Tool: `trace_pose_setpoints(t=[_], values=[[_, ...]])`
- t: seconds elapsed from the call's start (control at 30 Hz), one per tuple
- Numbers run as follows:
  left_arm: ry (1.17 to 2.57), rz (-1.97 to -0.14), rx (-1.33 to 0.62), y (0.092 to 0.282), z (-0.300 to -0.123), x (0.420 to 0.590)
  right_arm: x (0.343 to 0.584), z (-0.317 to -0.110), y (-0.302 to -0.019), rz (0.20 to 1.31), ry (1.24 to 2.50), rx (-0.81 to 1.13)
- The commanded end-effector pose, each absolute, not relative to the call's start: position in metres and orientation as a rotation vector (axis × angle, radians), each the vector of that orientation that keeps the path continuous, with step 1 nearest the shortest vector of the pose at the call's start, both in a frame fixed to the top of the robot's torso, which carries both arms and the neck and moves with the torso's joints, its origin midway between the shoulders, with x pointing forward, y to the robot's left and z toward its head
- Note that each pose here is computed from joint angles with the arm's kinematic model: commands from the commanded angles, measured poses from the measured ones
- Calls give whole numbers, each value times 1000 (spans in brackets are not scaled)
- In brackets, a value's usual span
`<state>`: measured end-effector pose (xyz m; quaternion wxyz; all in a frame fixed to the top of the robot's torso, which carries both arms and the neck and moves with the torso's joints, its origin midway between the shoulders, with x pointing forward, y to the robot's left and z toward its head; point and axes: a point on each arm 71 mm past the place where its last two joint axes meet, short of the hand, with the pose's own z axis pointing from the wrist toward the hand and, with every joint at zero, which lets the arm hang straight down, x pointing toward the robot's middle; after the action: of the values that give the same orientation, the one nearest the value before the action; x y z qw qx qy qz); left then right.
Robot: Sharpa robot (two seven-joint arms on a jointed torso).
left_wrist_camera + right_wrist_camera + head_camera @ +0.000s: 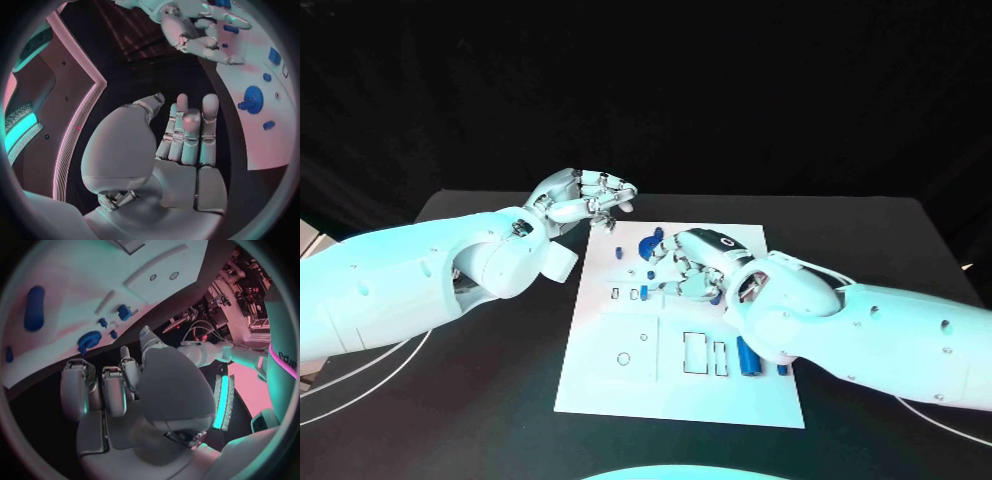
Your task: Assemble the parts on the task board
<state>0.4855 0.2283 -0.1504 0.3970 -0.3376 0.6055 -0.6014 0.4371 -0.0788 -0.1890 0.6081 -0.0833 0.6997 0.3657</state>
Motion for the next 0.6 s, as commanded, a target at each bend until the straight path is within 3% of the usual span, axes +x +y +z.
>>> trace_pose_setpoints(t=[0.03,0.33,0.6], values=[[1672,-1393,-808,231,-159,487,433,-182,-85,1024,1730,-229],[2042,-1026,-596,233,-176,486,442,-160,-145,1056,1799,-56],[2209,-651,-347,224,-174,490,466,-154,-192,993,1773,190]])
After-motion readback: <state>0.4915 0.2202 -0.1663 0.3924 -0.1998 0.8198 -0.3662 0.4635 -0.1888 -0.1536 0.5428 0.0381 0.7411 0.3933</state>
